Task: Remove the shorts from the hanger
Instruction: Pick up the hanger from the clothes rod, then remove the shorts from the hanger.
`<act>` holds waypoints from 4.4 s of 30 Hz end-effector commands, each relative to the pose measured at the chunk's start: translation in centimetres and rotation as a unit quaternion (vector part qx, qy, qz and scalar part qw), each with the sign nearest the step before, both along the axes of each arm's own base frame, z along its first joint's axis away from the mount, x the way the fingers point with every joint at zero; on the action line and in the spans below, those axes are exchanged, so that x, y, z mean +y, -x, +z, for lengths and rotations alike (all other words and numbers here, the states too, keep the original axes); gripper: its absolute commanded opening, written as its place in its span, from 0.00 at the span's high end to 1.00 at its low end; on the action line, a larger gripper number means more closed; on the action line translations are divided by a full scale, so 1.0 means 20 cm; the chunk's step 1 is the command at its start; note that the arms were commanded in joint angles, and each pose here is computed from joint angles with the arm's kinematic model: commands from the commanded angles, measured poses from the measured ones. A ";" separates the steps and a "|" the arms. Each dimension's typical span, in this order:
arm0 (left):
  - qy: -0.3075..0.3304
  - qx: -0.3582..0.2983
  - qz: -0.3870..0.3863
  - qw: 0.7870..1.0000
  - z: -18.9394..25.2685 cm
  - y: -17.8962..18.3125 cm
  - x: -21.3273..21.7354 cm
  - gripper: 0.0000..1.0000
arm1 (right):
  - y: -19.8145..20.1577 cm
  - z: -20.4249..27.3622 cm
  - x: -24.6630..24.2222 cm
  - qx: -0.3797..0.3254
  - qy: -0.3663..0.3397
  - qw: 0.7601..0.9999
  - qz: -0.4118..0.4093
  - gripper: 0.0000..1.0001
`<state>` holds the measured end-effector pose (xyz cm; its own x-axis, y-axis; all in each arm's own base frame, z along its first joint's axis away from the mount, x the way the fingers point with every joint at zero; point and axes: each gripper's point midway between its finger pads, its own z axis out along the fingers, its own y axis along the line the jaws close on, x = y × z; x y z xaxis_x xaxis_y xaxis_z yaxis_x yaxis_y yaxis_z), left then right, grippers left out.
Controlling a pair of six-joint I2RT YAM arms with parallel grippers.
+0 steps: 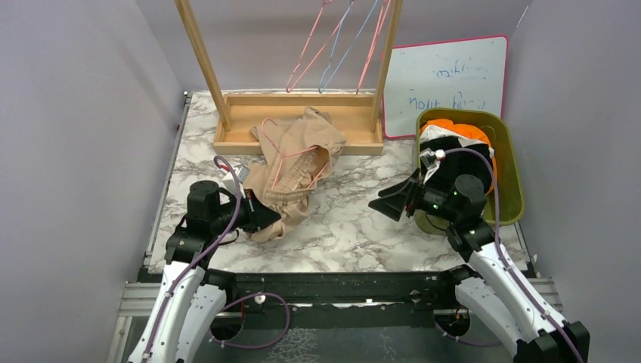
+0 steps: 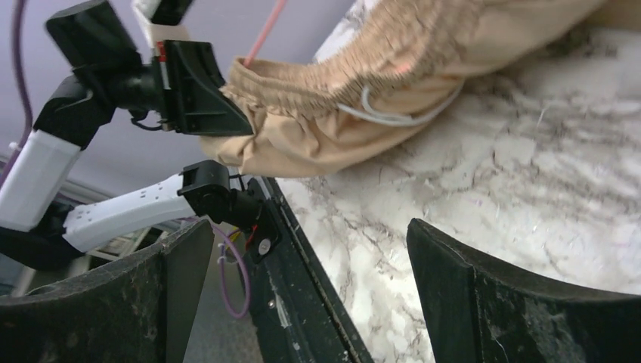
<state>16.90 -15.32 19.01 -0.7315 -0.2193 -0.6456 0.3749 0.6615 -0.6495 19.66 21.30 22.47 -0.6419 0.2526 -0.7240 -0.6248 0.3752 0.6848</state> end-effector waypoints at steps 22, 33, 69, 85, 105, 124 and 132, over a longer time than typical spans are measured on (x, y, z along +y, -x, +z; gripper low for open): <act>-0.095 -0.039 -0.171 0.980 -0.10 0.18 -0.44 1.00 | -0.03 0.00 0.00 0.009 0.025 1.000 -0.004 0.05; -0.098 -0.090 -0.185 0.974 -0.04 0.24 -0.54 1.00 | -0.06 -0.11 0.23 0.063 0.065 0.996 -0.020 0.11; -0.102 -0.095 -0.158 0.978 -0.04 0.22 -0.55 0.64 | -0.10 -0.12 0.39 0.186 -0.092 0.971 -0.117 0.99; -0.139 -0.097 -0.145 0.975 -0.01 0.09 -0.68 0.60 | -0.06 -0.18 0.38 0.201 -0.076 0.970 -0.112 0.99; -0.122 -0.071 -0.057 0.988 -0.04 0.20 -0.31 1.00 | -0.28 -0.08 0.10 0.124 0.011 0.948 -0.294 0.99; -0.187 -0.028 -0.058 0.980 -0.24 0.19 -0.31 1.00 | -0.31 0.16 0.09 0.121 -0.052 0.943 -0.307 0.99; -0.130 0.005 -0.199 0.971 -0.23 0.41 -0.46 1.00 | -0.36 0.18 0.10 0.133 -0.078 0.932 -0.327 0.99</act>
